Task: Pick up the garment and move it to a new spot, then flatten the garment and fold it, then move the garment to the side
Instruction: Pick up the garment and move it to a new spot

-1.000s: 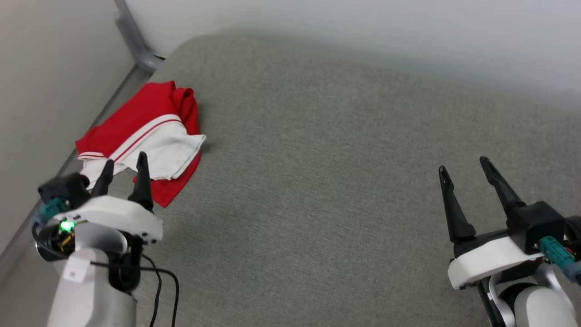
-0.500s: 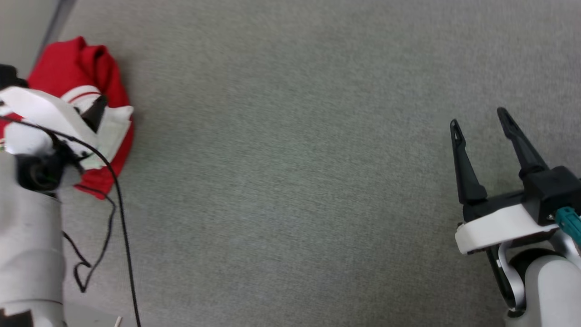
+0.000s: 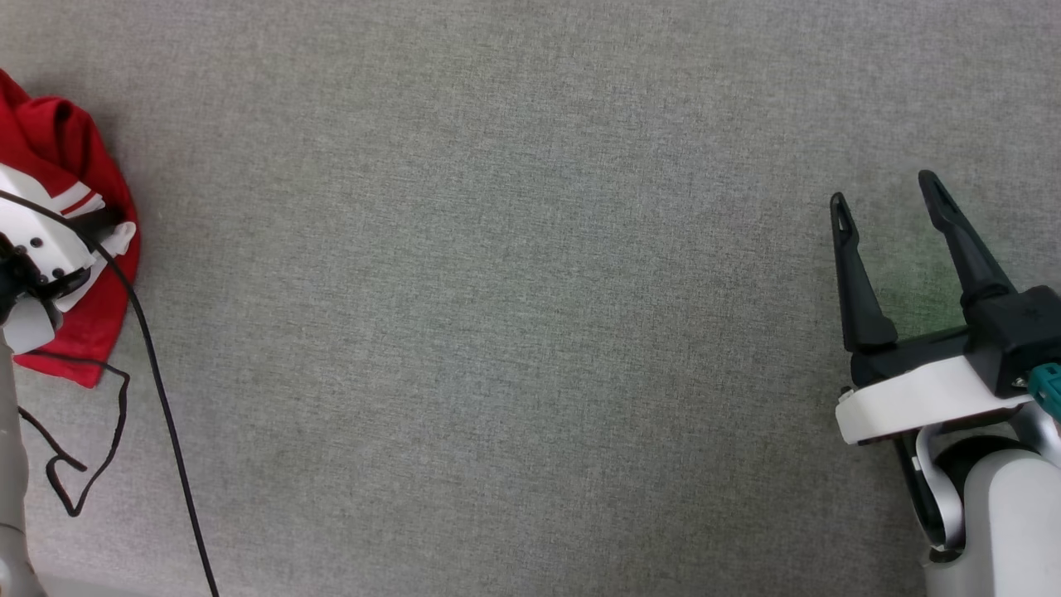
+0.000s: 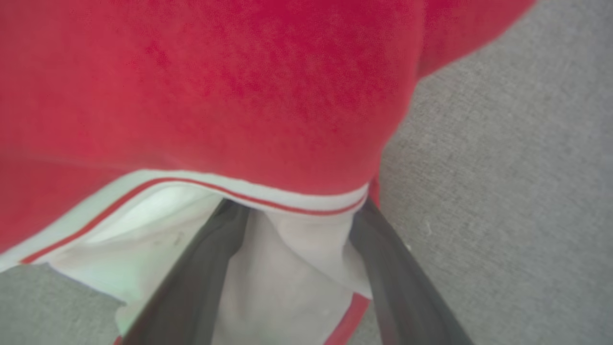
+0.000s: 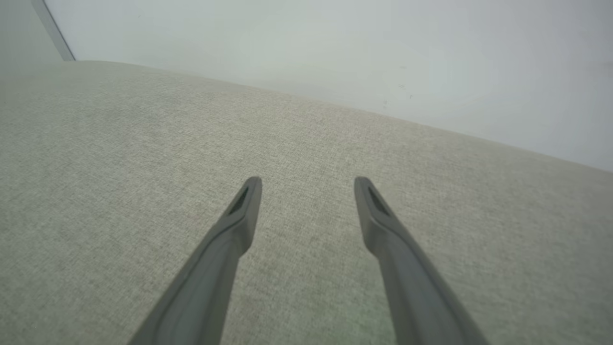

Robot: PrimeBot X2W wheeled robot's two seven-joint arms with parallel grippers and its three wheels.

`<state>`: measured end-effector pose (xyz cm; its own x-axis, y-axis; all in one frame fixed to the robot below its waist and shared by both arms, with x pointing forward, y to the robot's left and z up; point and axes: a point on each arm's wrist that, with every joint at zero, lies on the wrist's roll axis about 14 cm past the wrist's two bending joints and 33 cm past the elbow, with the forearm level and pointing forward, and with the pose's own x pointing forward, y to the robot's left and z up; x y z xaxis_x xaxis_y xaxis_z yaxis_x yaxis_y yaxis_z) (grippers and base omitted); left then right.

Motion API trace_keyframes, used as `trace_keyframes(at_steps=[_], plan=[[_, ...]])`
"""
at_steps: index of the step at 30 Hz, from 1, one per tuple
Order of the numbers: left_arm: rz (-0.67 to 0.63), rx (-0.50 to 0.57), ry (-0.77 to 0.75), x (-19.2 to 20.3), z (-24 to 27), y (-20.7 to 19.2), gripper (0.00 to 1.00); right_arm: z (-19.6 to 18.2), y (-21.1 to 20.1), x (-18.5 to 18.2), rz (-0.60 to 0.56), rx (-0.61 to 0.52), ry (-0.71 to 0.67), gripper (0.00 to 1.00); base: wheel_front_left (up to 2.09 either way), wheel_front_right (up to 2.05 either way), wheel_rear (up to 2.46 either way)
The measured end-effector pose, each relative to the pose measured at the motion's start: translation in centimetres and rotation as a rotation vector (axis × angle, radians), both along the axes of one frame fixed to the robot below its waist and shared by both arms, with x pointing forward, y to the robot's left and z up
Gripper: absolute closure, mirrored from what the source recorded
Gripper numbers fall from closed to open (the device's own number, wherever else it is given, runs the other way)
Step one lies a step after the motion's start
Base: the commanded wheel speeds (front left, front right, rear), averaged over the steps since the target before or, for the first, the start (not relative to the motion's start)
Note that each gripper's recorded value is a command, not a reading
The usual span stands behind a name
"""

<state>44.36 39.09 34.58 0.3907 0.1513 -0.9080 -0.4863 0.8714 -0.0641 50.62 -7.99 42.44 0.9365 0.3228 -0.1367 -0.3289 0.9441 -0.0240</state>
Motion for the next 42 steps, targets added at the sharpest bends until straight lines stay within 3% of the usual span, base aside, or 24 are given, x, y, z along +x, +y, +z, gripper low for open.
trace_keyframes(at_steps=[1,6,14,19,26,31,42], plan=[[-0.002,0.003,0.001,0.0,0.0,0.0,1.00,0.0,-0.1,0.0,-0.002,0.001,-0.001,0.00,0.00,0.00,0.00],[-0.010,0.061,-0.072,-0.1,0.7,0.6,1.00,0.7,0.0,0.0,0.000,0.003,-0.015,0.00,0.00,0.00,0.00],[-0.047,0.302,-0.552,3.2,9.7,1.8,1.00,4.4,0.8,-0.9,0.015,0.046,-0.084,0.00,0.00,0.00,0.00],[-0.062,0.429,-0.777,2.9,15.0,1.9,1.00,6.3,0.7,-2.0,0.014,0.069,-0.112,0.00,0.00,0.00,0.00],[-0.095,0.510,-1.061,2.3,21.4,-0.7,1.00,8.7,-0.7,-4.1,-0.016,0.093,-0.153,0.00,0.00,0.00,0.00],[-0.173,0.493,-1.186,2.3,23.9,-4.8,1.00,10.2,-2.4,-5.7,-0.058,0.096,-0.180,0.00,0.00,0.00,0.00],[-0.452,0.225,-1.349,3.7,25.4,-20.9,1.00,11.6,-7.5,-9.2,-0.191,0.091,-0.209,0.00,0.00,0.00,0.00]])
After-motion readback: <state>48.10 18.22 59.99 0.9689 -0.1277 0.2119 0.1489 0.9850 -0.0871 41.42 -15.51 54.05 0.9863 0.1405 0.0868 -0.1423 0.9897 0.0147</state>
